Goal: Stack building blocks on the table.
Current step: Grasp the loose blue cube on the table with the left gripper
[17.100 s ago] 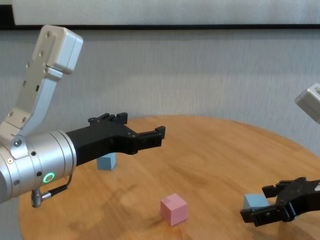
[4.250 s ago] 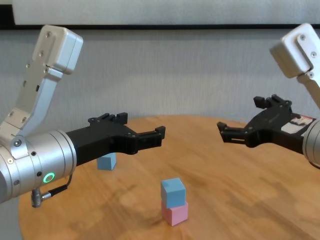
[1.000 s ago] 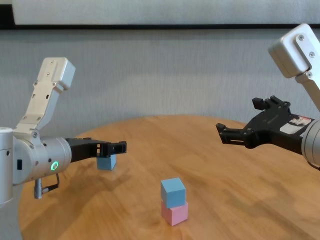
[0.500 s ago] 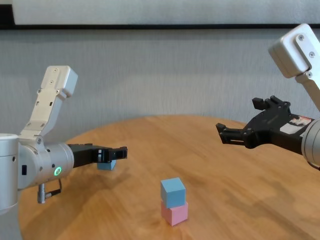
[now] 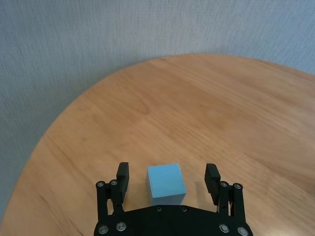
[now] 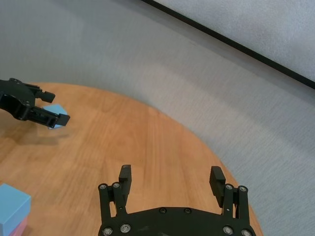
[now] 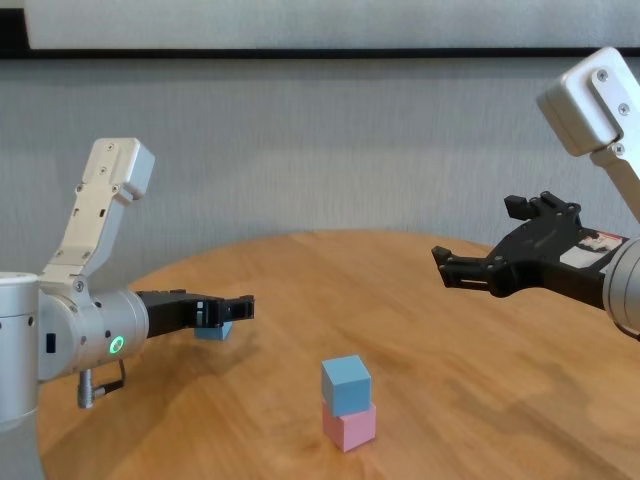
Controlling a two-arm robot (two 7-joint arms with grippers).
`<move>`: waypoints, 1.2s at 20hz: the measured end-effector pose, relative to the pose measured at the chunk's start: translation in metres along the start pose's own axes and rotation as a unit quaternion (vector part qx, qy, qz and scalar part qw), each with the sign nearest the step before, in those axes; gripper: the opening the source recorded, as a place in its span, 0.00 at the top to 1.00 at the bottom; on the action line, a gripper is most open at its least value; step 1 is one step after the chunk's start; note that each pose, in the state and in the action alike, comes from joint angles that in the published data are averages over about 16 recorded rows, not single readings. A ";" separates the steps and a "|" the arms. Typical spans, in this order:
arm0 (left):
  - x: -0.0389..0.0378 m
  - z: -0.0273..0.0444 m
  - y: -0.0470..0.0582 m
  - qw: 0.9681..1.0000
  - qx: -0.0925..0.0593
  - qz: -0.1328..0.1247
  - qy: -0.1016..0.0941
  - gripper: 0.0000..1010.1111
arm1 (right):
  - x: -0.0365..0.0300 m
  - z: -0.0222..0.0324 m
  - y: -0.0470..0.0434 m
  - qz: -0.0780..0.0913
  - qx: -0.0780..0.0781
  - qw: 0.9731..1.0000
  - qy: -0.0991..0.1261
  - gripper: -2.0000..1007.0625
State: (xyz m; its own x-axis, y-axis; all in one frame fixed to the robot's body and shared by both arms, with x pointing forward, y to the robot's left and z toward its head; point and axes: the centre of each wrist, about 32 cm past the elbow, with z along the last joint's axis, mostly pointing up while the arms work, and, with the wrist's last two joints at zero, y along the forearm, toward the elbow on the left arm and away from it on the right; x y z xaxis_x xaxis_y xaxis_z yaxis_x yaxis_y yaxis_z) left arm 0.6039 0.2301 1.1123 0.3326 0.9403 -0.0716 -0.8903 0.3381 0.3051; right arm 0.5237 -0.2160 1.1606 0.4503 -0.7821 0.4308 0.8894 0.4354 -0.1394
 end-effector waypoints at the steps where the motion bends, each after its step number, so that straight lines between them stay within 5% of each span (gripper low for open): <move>1: 0.0005 -0.0004 -0.001 1.000 0.001 -0.001 0.000 0.01 | 0.0000 0.0000 0.0000 0.000 0.000 1.000 0.000 0.00; 24: 0.0057 -0.0049 -0.006 1.000 0.009 -0.010 -0.005 0.04 | 0.0000 0.0000 0.0000 0.000 0.000 1.000 0.000 0.00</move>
State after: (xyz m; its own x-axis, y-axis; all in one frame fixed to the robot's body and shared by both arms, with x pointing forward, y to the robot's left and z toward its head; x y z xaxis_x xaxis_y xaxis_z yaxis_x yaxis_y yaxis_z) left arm 0.6100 0.2334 1.1054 0.3536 0.9329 -0.0682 -0.8779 0.3561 0.3202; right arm 0.5237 -0.2160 1.1606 0.4503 -0.7820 0.4308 0.8894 0.4354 -0.1394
